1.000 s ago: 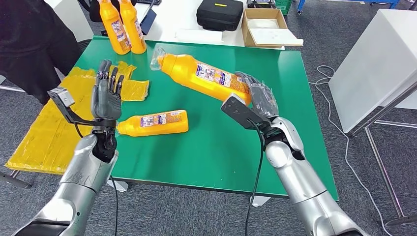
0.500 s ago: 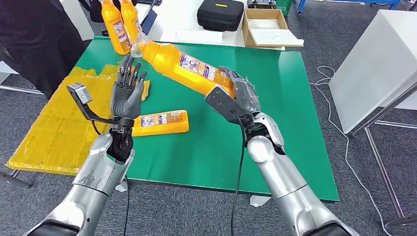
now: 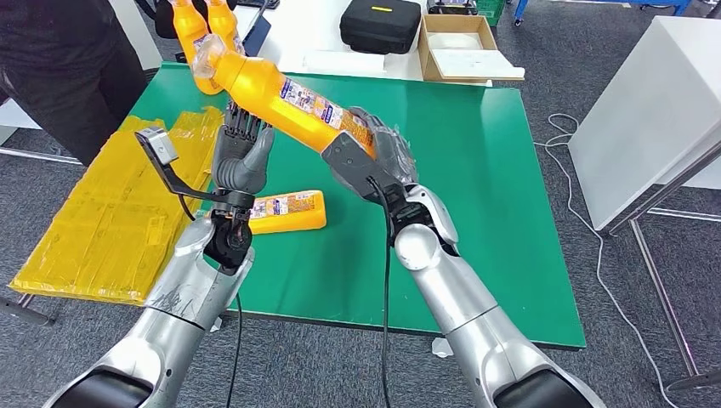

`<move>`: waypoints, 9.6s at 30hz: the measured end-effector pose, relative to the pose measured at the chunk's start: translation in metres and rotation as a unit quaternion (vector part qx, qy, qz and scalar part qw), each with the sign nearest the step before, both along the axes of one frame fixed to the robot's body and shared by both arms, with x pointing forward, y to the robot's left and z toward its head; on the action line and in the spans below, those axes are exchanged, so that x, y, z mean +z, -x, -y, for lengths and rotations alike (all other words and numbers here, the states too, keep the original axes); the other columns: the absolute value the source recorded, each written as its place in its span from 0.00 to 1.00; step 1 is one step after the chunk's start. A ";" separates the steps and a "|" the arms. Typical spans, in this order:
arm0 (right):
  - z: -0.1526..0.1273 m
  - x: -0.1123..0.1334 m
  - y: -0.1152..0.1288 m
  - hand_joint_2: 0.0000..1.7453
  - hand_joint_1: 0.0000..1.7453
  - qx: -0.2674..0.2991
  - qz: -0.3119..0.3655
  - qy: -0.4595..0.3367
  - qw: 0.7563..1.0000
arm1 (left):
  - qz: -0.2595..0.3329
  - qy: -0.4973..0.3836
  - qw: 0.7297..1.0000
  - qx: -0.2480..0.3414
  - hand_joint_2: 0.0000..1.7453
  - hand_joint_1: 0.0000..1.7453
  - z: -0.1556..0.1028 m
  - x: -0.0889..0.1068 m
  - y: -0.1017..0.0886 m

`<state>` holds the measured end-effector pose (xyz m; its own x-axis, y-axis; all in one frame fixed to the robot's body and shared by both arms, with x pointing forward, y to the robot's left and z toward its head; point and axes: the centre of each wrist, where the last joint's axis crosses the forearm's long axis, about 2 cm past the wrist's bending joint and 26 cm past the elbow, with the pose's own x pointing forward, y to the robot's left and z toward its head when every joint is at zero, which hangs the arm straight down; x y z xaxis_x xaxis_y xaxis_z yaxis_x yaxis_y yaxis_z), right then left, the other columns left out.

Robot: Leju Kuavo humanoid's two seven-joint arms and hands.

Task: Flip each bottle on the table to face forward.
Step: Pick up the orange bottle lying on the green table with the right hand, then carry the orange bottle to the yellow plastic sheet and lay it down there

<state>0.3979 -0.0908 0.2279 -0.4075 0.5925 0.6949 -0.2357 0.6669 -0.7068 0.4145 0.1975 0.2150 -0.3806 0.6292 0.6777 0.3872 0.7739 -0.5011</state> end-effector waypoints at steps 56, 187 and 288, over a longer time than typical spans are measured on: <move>-0.076 -0.028 0.046 1.00 1.00 0.080 -0.096 0.009 0.992 | -0.021 0.028 0.999 0.031 1.00 0.00 -0.009 0.002 -0.020; 0.159 -0.058 0.085 0.00 0.00 -0.001 0.018 0.102 0.995 | 0.183 -0.803 0.365 0.434 1.00 1.00 -0.064 -0.034 -0.016; 0.102 -0.070 0.089 0.00 0.00 0.078 -0.004 0.132 0.988 | 0.043 -0.694 0.494 0.522 0.00 0.00 -0.209 -0.012 -0.017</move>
